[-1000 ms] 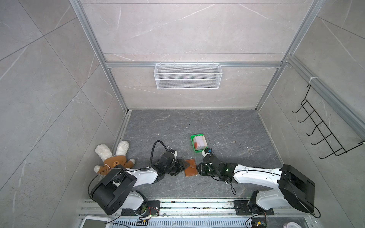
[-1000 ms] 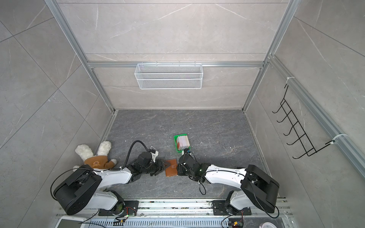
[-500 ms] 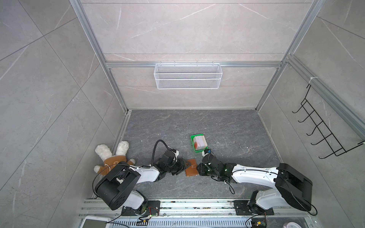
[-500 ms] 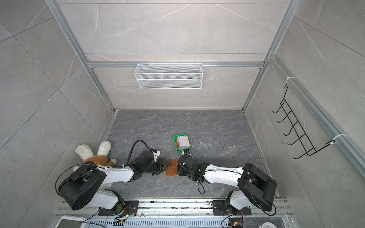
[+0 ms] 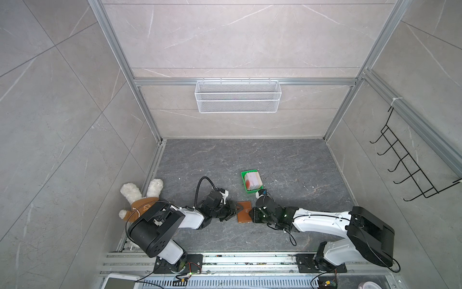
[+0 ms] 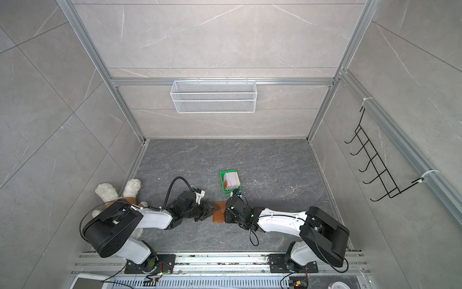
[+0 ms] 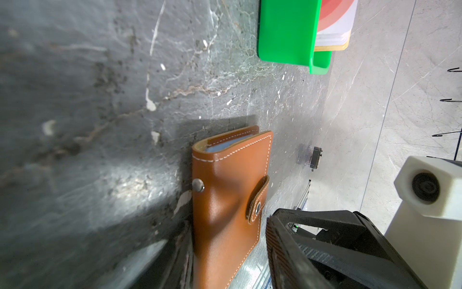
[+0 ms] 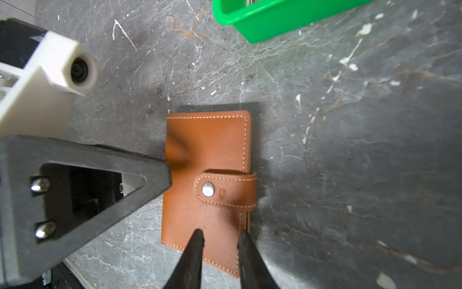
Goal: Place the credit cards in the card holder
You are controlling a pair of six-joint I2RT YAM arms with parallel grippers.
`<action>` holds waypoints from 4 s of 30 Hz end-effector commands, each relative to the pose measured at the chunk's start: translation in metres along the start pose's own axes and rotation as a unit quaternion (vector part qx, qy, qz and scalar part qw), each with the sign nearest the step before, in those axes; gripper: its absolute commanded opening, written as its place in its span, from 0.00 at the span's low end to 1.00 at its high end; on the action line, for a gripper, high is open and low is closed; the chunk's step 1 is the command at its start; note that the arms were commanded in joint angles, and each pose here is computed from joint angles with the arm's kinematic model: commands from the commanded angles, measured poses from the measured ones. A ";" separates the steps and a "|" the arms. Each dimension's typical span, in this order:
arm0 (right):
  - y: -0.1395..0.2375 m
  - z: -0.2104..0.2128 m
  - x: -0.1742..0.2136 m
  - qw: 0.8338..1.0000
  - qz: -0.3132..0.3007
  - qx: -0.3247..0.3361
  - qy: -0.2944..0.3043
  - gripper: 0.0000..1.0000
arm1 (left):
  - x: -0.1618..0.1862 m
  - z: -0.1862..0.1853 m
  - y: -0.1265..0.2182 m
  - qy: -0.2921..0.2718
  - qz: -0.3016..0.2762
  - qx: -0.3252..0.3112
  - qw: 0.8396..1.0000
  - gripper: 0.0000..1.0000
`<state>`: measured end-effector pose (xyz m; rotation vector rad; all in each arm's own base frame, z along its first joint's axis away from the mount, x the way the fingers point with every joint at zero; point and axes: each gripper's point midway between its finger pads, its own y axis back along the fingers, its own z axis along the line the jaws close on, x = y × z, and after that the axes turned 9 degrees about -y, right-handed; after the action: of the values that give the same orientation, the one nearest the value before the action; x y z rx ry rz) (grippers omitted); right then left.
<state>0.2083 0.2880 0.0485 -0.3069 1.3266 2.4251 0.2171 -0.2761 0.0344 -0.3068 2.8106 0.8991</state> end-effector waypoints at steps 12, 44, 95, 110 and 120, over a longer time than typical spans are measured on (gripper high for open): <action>-0.008 -0.031 0.010 0.998 0.009 0.060 -0.017 0.23 | 0.011 0.006 -0.004 -0.005 0.019 -0.002 1.000 0.43; -0.010 -0.035 0.014 0.997 0.009 0.077 -0.007 0.18 | 0.005 -0.017 -0.009 -0.029 0.018 0.033 0.999 0.25; -0.011 -0.005 -0.006 0.979 0.063 0.157 0.117 0.33 | 0.008 -0.038 0.001 -0.061 0.008 0.045 0.997 0.13; 0.007 -0.014 -0.020 0.976 0.023 0.182 0.113 0.26 | 0.008 -0.034 -0.001 -0.063 0.009 0.037 0.997 0.12; -0.004 0.008 -0.012 0.985 0.044 0.124 0.114 0.29 | 0.009 -0.035 -0.004 -0.064 0.012 0.037 0.997 0.11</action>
<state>0.2206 0.2905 0.0513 -0.4580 1.7794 2.2892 0.1986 -0.2935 0.0469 -0.1930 2.7744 0.8345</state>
